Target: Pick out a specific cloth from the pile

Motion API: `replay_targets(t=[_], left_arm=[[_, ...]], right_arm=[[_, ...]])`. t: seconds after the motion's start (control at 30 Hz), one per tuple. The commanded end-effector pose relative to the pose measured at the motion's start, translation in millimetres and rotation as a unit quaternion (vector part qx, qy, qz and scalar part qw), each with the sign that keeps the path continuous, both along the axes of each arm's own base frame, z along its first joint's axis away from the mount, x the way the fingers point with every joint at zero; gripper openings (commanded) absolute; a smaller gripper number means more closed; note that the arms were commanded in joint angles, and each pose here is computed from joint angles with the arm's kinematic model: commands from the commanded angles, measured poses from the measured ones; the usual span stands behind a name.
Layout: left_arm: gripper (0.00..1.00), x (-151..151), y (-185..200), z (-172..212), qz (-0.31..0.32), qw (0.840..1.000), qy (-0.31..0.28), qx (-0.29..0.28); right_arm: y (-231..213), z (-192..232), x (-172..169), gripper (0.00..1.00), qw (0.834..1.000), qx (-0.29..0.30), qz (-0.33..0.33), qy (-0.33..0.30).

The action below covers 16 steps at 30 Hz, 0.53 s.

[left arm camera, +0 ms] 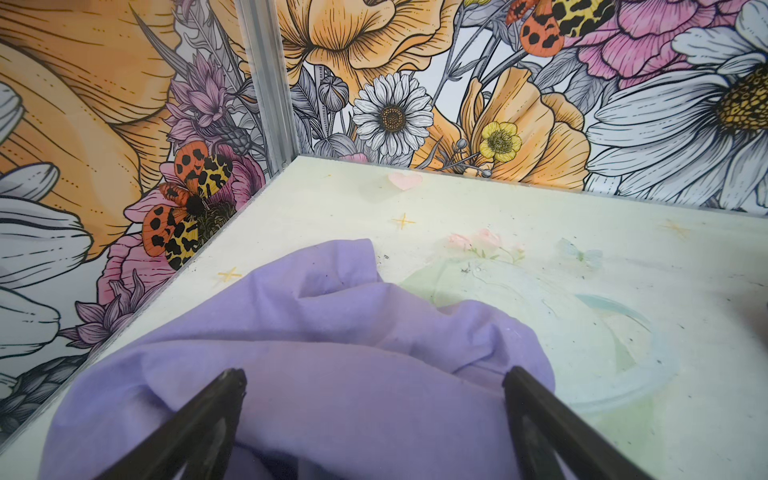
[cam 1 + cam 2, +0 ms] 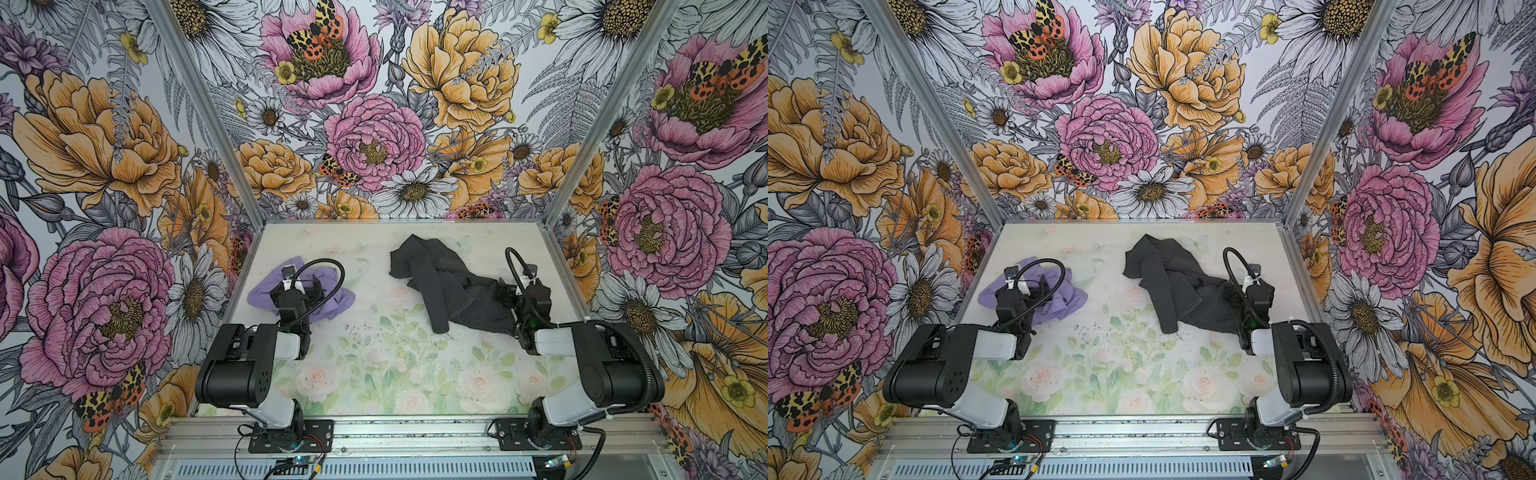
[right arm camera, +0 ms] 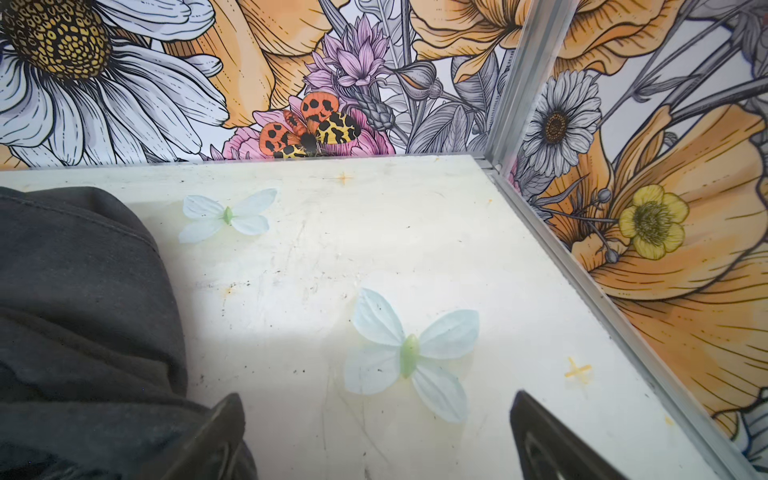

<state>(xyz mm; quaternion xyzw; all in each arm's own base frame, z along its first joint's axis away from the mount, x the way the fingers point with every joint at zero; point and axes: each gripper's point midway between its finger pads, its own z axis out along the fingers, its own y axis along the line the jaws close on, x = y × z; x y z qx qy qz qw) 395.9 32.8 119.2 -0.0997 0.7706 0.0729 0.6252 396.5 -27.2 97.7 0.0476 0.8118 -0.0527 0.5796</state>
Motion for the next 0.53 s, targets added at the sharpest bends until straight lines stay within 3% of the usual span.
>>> replay_targets(t=[0.0,0.5], left_arm=[[0.99,2.7,-2.8,14.0,-0.001,1.0,-0.025,0.014],[0.99,5.3,1.5,11.5,-0.014,1.0,-0.019,-0.004]], right_arm=[[2.6,15.2,6.0,1.0,1.0,-0.002,0.009,-0.029],[2.8,15.2,5.6,1.0,1.0,-0.001,0.009,-0.028]])
